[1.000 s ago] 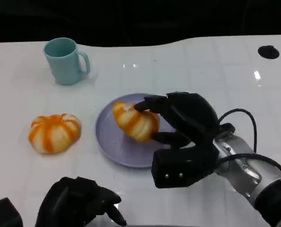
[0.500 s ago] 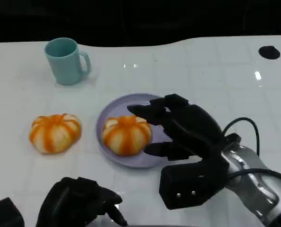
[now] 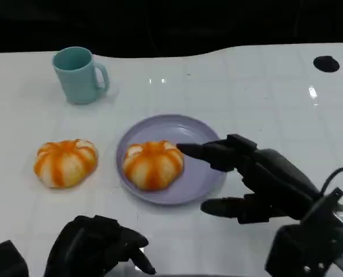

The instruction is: Grasp the bread from the table and place it into the plate.

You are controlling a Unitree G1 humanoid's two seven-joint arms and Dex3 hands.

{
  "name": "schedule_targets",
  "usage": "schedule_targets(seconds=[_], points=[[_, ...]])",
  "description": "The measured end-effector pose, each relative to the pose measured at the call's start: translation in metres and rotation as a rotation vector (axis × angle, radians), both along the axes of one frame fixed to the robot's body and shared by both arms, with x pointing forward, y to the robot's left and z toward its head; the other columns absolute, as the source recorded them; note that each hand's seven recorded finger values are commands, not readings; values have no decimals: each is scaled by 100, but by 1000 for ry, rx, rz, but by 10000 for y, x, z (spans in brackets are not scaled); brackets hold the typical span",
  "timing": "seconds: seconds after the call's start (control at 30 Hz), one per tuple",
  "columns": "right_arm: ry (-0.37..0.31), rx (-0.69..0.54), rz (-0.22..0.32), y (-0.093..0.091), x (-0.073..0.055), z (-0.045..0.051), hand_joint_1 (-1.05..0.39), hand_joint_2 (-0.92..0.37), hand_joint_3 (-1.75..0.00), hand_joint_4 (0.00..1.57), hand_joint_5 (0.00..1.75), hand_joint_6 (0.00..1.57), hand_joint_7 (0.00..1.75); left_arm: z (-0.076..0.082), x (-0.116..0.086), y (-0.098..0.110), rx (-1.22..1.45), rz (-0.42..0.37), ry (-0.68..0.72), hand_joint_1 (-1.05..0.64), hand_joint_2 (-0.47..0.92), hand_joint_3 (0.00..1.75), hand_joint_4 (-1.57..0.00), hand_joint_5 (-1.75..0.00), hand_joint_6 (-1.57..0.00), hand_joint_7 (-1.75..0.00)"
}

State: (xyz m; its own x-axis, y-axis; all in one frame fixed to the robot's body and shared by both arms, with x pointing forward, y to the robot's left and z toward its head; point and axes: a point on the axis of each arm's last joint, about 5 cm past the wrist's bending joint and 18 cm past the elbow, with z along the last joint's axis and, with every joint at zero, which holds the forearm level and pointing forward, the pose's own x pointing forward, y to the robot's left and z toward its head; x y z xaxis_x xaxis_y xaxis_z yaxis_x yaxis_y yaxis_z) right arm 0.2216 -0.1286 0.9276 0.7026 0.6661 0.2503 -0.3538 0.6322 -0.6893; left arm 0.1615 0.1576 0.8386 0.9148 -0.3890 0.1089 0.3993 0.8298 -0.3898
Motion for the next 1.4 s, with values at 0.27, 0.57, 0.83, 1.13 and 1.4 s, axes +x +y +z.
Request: schedule_targets(seconds=[0.27,0.57,0.83,1.13,1.4], points=[[31,161,32,-180,-168,-106,-47,-92,-25,32,92,62,18,1,1,1,0,0,0,-91,87,0,-128,-83,-155,0],[196,474,-1,-333,-379,-252,-34,-85,-49,58,150,58,123,2,3,12,4,0,0,-92,87,0,-127,-84,-155,0],[337,589,-59,-381,-558,-295,-34,-78,-68,58,170,54,145,1,4,26,8,3,1,-92,87,0,-127,-85,-156,-1],[401,614,-73,-394,-583,-362,-35,-70,-80,61,174,60,144,-19,1,38,8,9,12,-93,88,0,-127,-85,-156,0],[440,652,-76,-355,-585,-474,-34,-70,-79,62,175,62,143,-22,24,66,18,12,1,-91,87,0,-126,-87,-155,0]])
